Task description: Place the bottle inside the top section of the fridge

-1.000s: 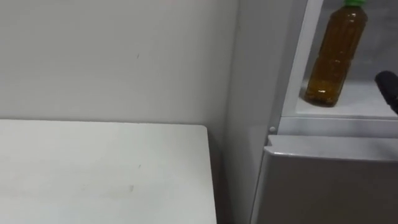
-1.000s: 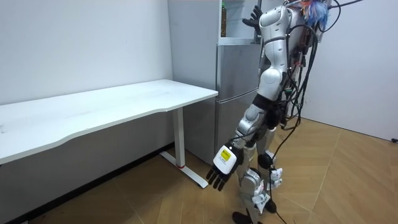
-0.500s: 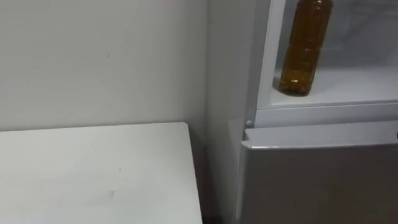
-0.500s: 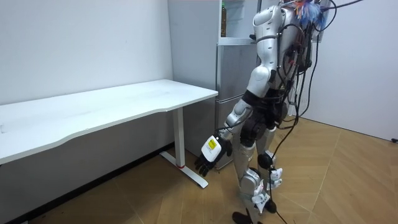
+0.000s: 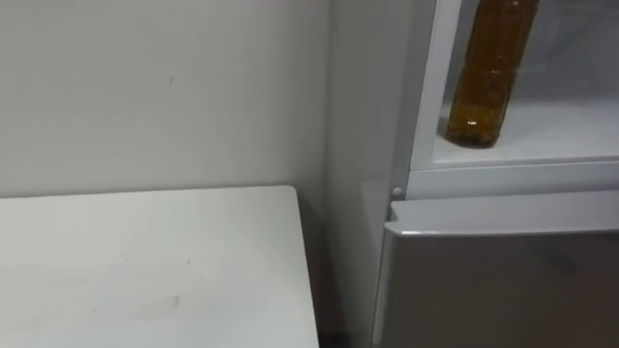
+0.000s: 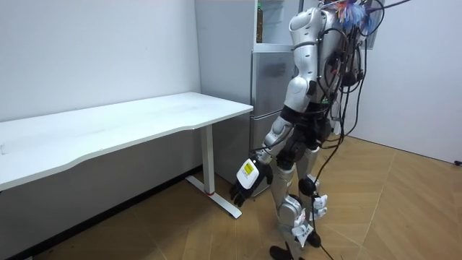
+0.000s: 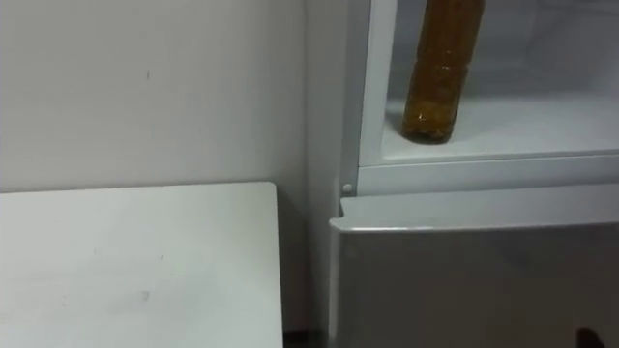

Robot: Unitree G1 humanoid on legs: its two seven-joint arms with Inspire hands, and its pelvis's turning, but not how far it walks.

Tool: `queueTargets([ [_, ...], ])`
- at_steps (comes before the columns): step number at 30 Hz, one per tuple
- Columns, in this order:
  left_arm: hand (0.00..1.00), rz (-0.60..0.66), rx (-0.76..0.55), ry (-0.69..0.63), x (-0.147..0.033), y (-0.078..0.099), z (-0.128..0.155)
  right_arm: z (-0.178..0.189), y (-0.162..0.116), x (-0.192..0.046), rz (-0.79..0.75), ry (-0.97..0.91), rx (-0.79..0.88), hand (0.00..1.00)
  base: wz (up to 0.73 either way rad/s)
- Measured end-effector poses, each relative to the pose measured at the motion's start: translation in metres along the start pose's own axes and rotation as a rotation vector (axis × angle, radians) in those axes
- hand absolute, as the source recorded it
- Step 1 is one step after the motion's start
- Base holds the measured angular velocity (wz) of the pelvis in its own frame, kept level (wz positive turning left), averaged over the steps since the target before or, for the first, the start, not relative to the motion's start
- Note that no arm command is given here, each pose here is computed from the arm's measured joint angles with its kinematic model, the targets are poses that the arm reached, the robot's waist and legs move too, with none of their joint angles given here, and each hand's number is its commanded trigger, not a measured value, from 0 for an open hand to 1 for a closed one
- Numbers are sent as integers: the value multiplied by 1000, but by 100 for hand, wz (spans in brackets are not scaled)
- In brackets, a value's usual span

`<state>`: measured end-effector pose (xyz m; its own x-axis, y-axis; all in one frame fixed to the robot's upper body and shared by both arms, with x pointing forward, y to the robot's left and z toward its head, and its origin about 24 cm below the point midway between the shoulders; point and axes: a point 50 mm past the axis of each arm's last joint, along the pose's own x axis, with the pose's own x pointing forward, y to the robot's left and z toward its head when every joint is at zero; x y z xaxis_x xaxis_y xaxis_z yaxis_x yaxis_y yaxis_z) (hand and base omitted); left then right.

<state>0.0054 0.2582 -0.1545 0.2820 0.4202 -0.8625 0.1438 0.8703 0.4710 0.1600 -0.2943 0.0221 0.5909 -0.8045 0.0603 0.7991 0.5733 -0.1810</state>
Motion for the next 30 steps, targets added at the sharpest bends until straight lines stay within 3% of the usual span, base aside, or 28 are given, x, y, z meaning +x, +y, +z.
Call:
queueTargets([
  [14,0,-35,9,-5,-4,-11,-3,-92,-13,-36,101,382,-225,0,1],
  [19,0,-37,8,-8,-4,-11,-1,-136,-37,-64,117,571,-416,0,2],
  [30,0,-54,34,6,-4,-13,-5,-166,-53,-101,322,734,-581,0,-1],
])
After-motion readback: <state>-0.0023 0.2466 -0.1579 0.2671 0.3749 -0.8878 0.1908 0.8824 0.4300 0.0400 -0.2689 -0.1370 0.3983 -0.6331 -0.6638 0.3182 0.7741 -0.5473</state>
